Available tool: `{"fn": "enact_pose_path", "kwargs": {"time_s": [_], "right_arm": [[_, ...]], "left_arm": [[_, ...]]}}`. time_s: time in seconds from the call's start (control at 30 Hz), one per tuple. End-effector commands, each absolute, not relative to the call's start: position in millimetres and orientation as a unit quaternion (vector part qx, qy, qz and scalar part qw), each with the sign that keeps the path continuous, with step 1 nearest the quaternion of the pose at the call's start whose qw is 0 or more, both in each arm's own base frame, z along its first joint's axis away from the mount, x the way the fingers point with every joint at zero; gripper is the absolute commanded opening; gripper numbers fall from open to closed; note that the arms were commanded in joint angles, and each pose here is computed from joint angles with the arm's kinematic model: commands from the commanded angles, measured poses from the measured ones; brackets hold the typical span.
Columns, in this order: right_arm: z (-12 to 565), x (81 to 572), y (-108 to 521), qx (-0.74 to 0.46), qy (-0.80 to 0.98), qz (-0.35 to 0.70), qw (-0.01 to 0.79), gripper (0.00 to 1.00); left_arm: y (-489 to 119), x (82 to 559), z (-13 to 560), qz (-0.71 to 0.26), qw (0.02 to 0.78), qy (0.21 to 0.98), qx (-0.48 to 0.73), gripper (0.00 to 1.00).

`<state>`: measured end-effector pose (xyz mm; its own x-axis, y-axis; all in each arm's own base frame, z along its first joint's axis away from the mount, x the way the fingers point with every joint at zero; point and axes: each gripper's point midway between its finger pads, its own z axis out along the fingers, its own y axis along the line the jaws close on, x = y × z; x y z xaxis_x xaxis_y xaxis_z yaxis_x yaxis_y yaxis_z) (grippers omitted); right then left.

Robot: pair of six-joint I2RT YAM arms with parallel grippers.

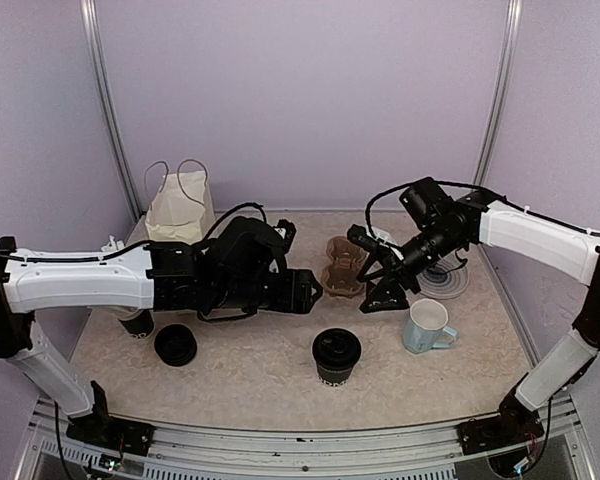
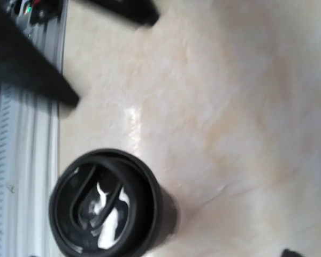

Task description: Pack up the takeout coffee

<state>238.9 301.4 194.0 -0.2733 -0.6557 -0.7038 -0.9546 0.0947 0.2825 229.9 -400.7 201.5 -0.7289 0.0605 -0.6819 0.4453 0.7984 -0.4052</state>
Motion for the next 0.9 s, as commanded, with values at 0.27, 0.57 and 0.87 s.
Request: {"fn": "enact_pose_path", "kwargs": {"time_s": [0.27, 0.57, 0.87], "right_arm": [[183.6, 207.9, 327.4, -0.727, 0.574, 0.252, 0.28, 0.98], [150.9, 183.7, 345.6, -0.749, 0.565, 0.266, 0.219, 0.97], [134.4, 170.7, 346.1, -0.761, 0.561, 0.27, 0.184, 0.97]], "left_arm": [[-337.2, 268.5, 261.7, -0.208, 0.457, 0.858, 0.104, 0.81], [-326.4, 266.8, 254.0, -0.21, 0.453, 0.862, 0.09, 0.81], [-322.4, 267.1, 243.5, -0.211, 0.444, 0.866, 0.086, 0.81]]}}
